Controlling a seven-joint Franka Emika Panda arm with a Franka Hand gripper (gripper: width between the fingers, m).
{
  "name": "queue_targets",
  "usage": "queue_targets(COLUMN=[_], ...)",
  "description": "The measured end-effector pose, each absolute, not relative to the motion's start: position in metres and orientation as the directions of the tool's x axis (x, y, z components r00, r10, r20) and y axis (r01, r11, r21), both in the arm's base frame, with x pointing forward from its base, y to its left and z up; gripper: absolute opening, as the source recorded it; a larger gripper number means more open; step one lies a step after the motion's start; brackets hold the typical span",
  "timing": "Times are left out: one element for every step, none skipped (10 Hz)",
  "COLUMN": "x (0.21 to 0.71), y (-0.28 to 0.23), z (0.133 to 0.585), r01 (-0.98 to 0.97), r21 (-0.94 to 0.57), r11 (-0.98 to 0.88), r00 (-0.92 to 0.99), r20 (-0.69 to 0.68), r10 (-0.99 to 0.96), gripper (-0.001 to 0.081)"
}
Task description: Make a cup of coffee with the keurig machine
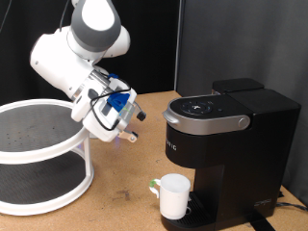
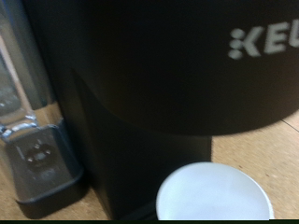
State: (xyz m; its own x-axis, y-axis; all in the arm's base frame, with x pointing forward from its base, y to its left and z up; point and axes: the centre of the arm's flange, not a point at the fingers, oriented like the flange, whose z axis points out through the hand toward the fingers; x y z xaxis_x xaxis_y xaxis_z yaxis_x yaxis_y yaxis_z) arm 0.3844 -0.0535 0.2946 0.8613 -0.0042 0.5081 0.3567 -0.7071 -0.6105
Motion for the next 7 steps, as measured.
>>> queue_targets(x=[0.386, 0.388, 0.39, 0.391, 0.392, 0.393, 0.393], y=[-0.049, -0.045, -0.042, -0.04, -0.038, -0.034, -0.03], z=[0.302, 0.317, 0.331, 0.345, 0.36, 0.375, 0.389], r01=[0.371, 0.4, 0.428, 0.453, 0.478, 0.502, 0.518], r21=[-0.645, -0.662, -0.663, -0.651, -0.632, -0.609, -0.596], r11=[-0.668, -0.635, -0.614, -0.609, -0.61, -0.614, -0.613], r00=[0.866, 0.854, 0.838, 0.816, 0.792, 0.77, 0.754], r20=[0.501, 0.52, 0.545, 0.578, 0.611, 0.638, 0.657], r10=[-0.004, -0.004, -0.004, -0.011, -0.012, -0.004, -0.001], gripper=[0.0805, 0.0805, 0.0805, 0.0805, 0.0805, 0.0805, 0.0805])
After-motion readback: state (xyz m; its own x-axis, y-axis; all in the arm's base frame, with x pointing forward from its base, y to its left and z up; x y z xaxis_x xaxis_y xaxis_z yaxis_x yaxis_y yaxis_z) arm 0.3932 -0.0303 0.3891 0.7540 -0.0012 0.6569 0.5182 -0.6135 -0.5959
